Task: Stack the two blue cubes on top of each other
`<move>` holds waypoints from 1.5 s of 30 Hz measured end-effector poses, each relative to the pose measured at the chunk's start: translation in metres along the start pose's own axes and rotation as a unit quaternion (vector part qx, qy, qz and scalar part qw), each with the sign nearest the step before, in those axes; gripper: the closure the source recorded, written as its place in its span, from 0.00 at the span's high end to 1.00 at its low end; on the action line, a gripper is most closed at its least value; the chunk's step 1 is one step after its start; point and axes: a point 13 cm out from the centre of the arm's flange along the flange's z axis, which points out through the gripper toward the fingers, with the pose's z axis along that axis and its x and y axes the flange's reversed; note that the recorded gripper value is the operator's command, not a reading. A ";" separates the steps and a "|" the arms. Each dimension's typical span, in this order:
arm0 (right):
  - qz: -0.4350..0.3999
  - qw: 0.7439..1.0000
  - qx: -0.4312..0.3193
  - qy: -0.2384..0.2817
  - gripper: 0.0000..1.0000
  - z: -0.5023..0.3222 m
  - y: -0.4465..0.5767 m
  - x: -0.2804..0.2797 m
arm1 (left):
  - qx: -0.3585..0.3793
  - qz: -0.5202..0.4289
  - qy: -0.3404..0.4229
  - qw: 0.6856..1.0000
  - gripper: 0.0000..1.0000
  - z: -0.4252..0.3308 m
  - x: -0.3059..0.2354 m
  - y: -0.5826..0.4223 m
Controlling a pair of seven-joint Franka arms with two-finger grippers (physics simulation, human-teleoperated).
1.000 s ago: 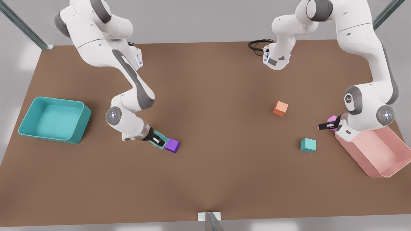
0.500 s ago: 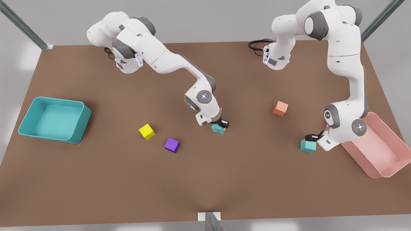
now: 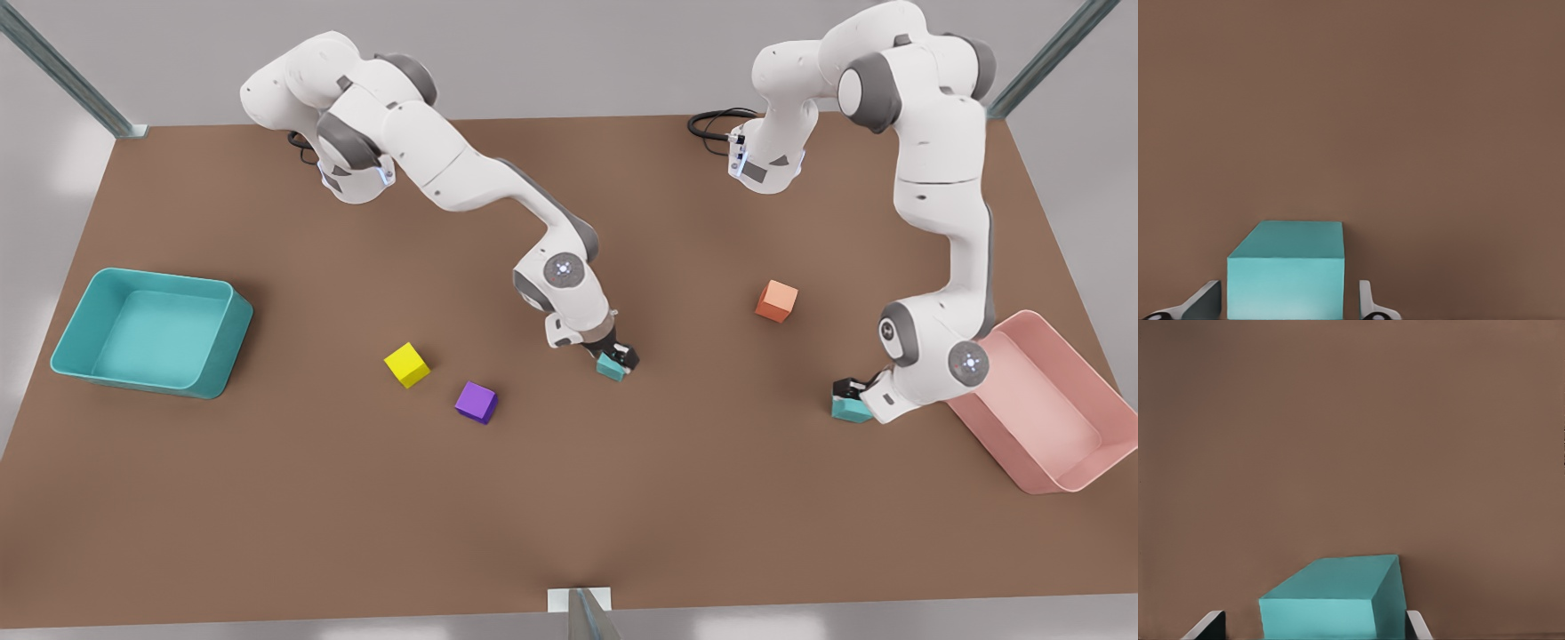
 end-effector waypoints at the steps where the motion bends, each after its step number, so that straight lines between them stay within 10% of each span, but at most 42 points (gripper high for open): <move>1: 0.009 1.000 -0.007 -0.004 1.00 -0.012 0.007 -0.011 | 0.001 0.002 0.003 1.000 1.00 0.005 0.001 -0.001; 4: 0.043 0.999 -0.023 -0.020 1.00 -0.069 0.025 -0.062 | 0.002 0.011 0.009 1.000 0.99 0.016 0.003 -0.005; 5: 0.056 0.998 -0.022 -0.027 1.00 -0.096 0.028 -0.088 | 0.002 0.014 0.010 1.000 0.51 0.017 0.002 -0.006; 13: 0.149 0.969 0.182 -0.071 1.00 -0.282 -0.208 -0.432 | -0.012 0.031 -0.031 0.999 0.49 -0.036 -0.038 -0.021; 18: -0.016 0.979 0.177 -0.104 1.00 -0.501 -0.215 -0.373 | -0.003 0.161 -0.021 0.987 0.51 -0.115 -0.092 -0.270; 25: -0.180 0.956 0.230 -0.023 1.00 -0.492 -0.235 -0.340 | 0.041 0.154 0.054 0.986 0.52 -0.107 -0.014 -0.489; 45: -0.361 0.900 0.229 0.089 1.00 -0.482 -0.264 -0.352 | 0.030 -0.104 0.038 0.993 0.53 -0.036 -0.012 -0.507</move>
